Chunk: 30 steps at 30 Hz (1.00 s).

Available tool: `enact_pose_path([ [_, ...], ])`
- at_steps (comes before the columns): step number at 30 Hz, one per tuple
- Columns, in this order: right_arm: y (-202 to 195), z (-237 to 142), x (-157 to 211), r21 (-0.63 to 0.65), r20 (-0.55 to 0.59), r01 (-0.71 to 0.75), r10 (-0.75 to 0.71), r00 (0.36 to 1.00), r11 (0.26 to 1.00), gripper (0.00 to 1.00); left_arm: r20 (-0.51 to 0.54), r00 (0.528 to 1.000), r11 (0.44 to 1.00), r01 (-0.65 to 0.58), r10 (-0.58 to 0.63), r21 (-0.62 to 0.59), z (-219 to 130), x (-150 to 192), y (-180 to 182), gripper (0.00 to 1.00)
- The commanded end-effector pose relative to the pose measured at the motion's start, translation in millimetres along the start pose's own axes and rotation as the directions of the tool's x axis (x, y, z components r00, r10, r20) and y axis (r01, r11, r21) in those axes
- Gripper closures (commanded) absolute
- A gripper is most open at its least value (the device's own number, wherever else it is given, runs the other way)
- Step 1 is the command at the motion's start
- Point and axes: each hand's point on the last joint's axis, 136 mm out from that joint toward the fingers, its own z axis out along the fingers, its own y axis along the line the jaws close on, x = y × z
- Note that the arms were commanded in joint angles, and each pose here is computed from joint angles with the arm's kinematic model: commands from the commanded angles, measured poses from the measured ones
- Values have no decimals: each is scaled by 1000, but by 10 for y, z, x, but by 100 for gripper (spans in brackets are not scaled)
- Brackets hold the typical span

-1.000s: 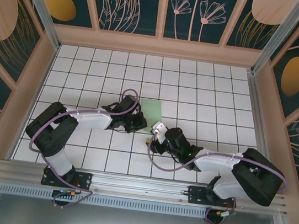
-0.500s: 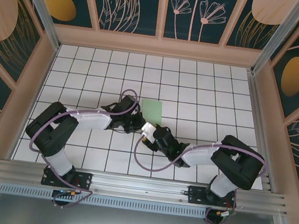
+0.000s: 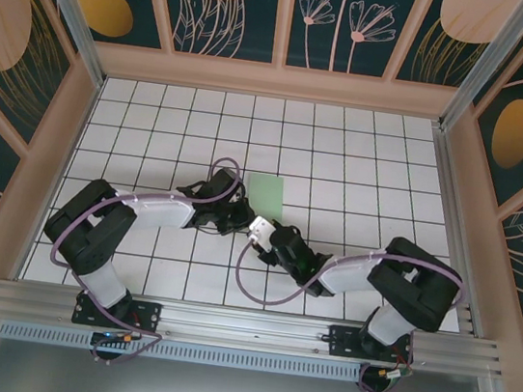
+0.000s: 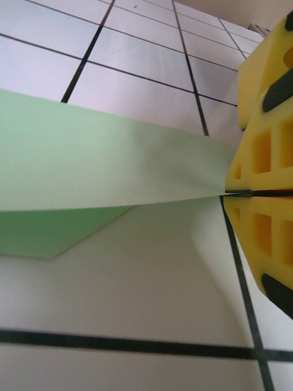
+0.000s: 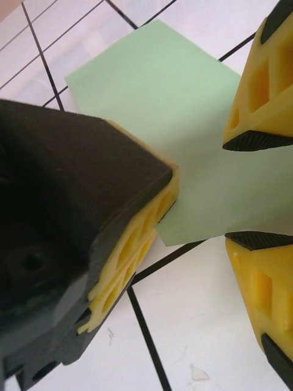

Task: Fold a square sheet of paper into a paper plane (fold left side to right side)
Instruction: Third fold the triangle at the center of the table.

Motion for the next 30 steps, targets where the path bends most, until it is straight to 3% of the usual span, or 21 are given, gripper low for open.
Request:
enact_pose_path([
  [1,-115,-149,-179,21,95,-33,31,995,999,56,-2,1000,998,-13,13,62,-76,19,-175,89],
  [14,-133,-488,-164,56,206,-5,-7,978,998,43,2,1000,998,20,-20,54,-124,20,-169,90],
  [30,-3,-145,-242,117,199,69,-91,976,991,44,-5,1000,998,24,-24,64,-125,29,-191,90],
])
